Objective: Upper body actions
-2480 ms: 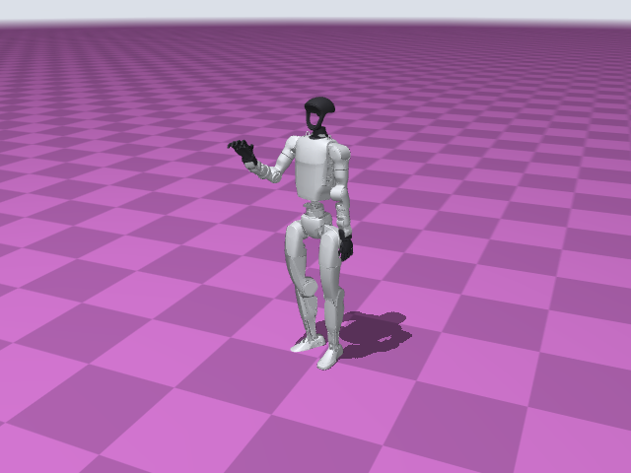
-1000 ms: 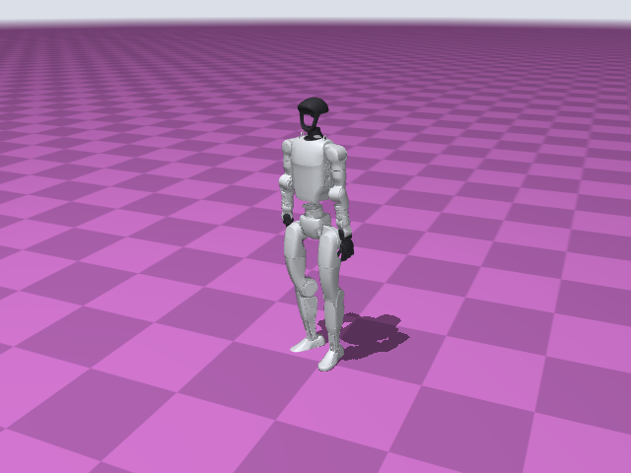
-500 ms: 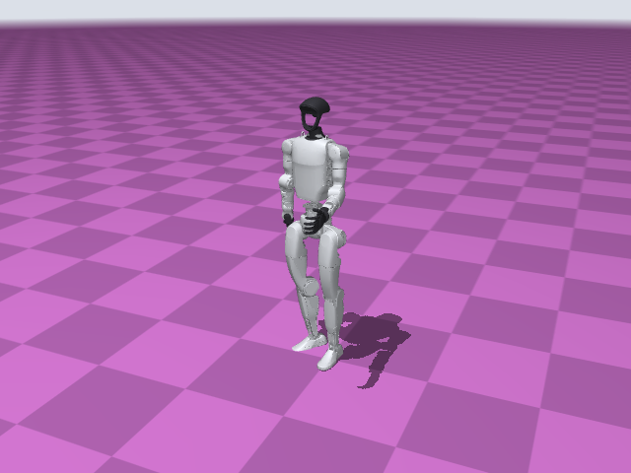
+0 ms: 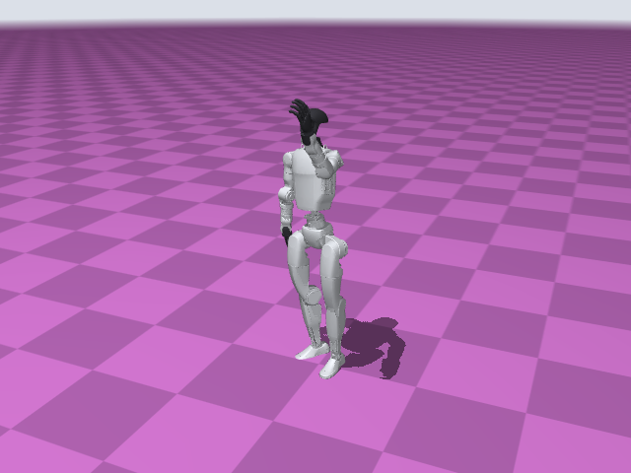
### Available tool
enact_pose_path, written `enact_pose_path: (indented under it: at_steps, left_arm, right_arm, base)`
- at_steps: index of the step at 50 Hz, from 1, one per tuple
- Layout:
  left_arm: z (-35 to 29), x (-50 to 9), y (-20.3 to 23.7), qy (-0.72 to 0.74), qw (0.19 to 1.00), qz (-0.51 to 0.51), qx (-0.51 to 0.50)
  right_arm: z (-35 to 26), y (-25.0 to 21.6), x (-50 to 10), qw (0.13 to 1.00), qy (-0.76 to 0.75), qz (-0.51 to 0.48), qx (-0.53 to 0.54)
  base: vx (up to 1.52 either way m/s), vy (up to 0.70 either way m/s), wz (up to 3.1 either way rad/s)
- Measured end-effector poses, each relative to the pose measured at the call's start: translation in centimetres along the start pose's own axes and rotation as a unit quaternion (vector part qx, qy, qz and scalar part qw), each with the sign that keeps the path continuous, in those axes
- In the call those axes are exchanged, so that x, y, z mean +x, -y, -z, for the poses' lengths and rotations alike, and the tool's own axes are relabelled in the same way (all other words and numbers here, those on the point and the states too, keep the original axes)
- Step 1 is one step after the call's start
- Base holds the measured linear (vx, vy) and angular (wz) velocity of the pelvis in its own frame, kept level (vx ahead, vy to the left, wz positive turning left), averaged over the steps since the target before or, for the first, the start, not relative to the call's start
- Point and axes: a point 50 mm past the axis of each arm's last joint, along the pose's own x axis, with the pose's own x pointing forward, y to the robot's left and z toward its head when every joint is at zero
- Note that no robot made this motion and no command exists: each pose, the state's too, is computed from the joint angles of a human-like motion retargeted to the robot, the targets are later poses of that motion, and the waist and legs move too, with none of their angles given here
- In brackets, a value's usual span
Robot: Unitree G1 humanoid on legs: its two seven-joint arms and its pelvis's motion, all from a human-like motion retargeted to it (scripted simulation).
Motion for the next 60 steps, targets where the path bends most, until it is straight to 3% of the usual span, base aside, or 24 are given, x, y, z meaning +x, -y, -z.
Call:
enact_pose_path:
  at_steps: [9,20,28,35,39,42,44,51,60]
  left_arm:
    - [-1.5,-1.2,0.3,0.056,0.998,-0.001,0.012]
    - [-2.2,-7.8,-0.4,0.098,0.993,0.071,0.015]
    - [4.9,-14.4,-2.4,-0.118,0.974,0.157,0.109]
    - [12.4,-26.4,-6.8,-0.397,0.847,0.271,0.228]
    - [16.1,-35.9,-9.8,-0.55,0.687,0.356,0.316]
    - [16.9,-42.3,-11.1,-0.65,0.556,0.415,0.311]
    - [16.8,-44.7,-11.1,-0.68,0.521,0.426,0.292]
    - [16.0,-46.3,-10.1,-0.661,0.573,0.389,0.288]
    - [16.0,-43.7,-9.6,-0.626,0.632,0.347,0.297]
  right_arm:
    - [-0.3,-0.2,0.0,1.0,0.008,-0.004,0.021]
    - [-1.3,-0.6,0.1,1.0,0.02,-0.002,0.018]
    - [-1.5,-0.7,0.1,0.999,0.026,-0.008,0.029]
    - [-1.3,-0.4,0.0,0.999,0.023,-0.004,0.031]
    - [-1.2,-0.7,0.1,0.999,0.021,-0.006,0.032]
    - [-1.7,-0.9,0.1,0.999,0.028,-0.009,0.033]
    - [-2.1,-0.8,0.1,0.999,0.034,-0.007,0.03]
    - [-1.9,-0.6,0.1,0.999,0.031,0.001,0.018]
    - [-1.8,-0.8,0.1,0.999,0.034,-0.003,0.032]
  base:
    - [-0.01,0.01,-0.02]
    - [-0.01,-0.03,0.0]
    - [0.0,-0.01,0.01]
    - [0.0,0.01,-0.03]
    - [0.0,0.0,0.0]
    - [-0.01,-0.06,0.24]
    - [0.02,-0.07,0.23]
    - [0.02,0.0,-0.01]
    - [0.0,0.0,0.0]
